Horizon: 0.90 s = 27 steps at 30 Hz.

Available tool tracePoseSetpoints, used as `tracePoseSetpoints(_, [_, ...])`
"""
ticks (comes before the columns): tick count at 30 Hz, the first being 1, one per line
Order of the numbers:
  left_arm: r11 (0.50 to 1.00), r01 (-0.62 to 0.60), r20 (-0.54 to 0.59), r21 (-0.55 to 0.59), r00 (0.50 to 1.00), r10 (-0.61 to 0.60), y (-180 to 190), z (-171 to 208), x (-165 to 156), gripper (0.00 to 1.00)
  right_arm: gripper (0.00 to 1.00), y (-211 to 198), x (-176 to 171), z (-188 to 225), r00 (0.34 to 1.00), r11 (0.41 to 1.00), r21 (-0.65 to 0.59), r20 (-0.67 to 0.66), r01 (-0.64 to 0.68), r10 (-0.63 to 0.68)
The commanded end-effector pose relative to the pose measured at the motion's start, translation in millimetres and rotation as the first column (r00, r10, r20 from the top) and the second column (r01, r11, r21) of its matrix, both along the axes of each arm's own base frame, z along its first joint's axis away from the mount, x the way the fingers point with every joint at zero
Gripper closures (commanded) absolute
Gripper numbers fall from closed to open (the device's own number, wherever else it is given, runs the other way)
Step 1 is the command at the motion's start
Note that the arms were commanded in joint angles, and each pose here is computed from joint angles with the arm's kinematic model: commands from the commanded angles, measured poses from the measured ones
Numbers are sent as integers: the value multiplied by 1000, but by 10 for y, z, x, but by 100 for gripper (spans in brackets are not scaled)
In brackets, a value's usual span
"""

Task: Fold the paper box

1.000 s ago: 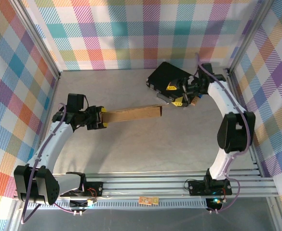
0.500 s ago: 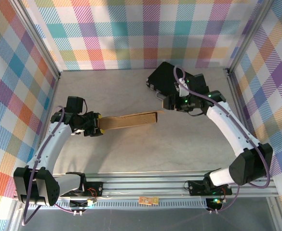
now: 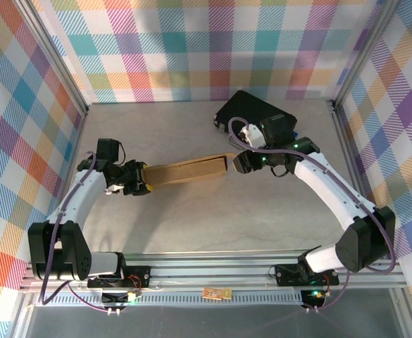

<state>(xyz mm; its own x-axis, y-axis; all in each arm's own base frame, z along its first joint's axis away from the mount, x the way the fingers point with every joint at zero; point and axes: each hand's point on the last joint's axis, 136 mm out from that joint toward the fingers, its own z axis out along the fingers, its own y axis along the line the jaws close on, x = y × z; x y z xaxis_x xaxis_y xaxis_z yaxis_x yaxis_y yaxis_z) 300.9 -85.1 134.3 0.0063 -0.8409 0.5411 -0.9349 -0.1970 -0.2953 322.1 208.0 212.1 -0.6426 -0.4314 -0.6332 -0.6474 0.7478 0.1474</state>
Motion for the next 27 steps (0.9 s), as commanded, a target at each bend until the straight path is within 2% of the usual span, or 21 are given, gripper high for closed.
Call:
tracePoseSetpoints(1, [999,4,-104,51,995,2,122,-257,-97,66,36,136,162,64,991,992,-37,62,-120,122])
tracePoseSetpoints(7, [998,23,-115,59,993,-16,149,-303,-51,66,36,175,442,-16,993,988,-106,44,-108,113])
tracePoseSetpoints(18, [999,15,-112,52,994,-10,171,-306,90,65,70,289,309,-19,992,987,-94,-37,-127,124])
tracePoseSetpoints(24, [999,9,-119,46,993,-4,167,-331,135,65,80,380,293,3,992,986,-107,-40,-126,122])
tracePoseSetpoints(27, [999,10,-117,45,993,-4,166,-325,160,65,88,407,313,-3,993,987,-113,-51,-112,107])
